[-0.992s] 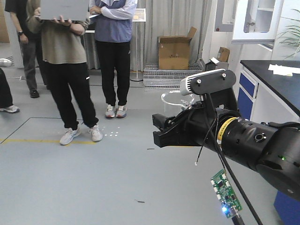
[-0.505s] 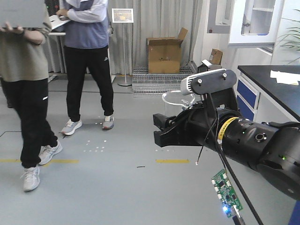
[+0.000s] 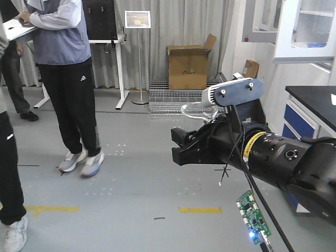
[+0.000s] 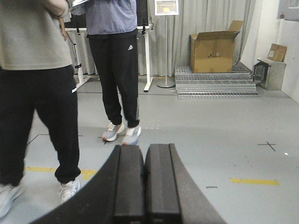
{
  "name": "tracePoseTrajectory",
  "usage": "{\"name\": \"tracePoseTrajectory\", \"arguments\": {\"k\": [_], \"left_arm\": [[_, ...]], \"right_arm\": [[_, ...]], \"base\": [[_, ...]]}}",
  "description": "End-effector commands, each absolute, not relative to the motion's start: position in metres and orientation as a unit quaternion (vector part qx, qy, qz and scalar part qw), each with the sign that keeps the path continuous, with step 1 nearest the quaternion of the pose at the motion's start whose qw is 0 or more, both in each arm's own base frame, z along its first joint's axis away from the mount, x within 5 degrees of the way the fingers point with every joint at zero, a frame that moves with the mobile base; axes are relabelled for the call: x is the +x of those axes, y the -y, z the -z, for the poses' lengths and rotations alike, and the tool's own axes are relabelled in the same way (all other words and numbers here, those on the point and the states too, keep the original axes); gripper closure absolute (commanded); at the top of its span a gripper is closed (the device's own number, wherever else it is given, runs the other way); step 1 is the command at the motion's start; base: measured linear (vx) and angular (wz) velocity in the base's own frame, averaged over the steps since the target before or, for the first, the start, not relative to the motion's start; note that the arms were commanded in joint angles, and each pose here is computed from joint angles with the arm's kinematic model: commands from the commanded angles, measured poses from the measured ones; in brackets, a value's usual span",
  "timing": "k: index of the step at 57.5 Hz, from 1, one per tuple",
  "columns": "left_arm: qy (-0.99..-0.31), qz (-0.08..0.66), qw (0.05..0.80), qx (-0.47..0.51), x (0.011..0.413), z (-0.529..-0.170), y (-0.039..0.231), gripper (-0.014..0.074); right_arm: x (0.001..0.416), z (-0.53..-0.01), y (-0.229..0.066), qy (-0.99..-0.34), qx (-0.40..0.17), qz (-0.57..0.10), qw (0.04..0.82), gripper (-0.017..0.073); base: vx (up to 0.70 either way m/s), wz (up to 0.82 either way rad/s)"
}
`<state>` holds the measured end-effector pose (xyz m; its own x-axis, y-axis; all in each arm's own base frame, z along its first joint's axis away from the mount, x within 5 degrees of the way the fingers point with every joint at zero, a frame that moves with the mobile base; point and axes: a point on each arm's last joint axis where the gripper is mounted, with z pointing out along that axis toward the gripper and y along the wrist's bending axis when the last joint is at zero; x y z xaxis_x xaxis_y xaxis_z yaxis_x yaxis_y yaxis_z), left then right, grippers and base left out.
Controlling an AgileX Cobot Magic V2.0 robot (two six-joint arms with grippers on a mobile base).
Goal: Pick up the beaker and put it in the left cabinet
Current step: 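Drive the base across the room toward the white cabinet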
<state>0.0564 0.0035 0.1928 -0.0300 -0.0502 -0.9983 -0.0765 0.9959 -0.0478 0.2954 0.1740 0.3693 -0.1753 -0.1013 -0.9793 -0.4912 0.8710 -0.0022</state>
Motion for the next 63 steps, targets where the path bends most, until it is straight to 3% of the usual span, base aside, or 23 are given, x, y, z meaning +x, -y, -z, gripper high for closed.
{"name": "tracePoseTrajectory", "arguments": {"k": [1, 63], "left_arm": [[-0.676, -0.013, 0.735, -0.049, 0.0545, -0.2073, -0.0047, 0.0600], [-0.676, -0.013, 0.735, -0.049, 0.0545, -0.2073, -0.0047, 0.0600]], "right_arm": [[0.2859, -0.3996, -0.1714, -0.704, -0.202, -0.183, 0.656, 0.0382], [0.2861, -0.3987, -0.1710, -0.707, -0.201, -0.181, 0.654, 0.0382]], "base": [[0.59, 0.05], [0.58, -0.01]]}}
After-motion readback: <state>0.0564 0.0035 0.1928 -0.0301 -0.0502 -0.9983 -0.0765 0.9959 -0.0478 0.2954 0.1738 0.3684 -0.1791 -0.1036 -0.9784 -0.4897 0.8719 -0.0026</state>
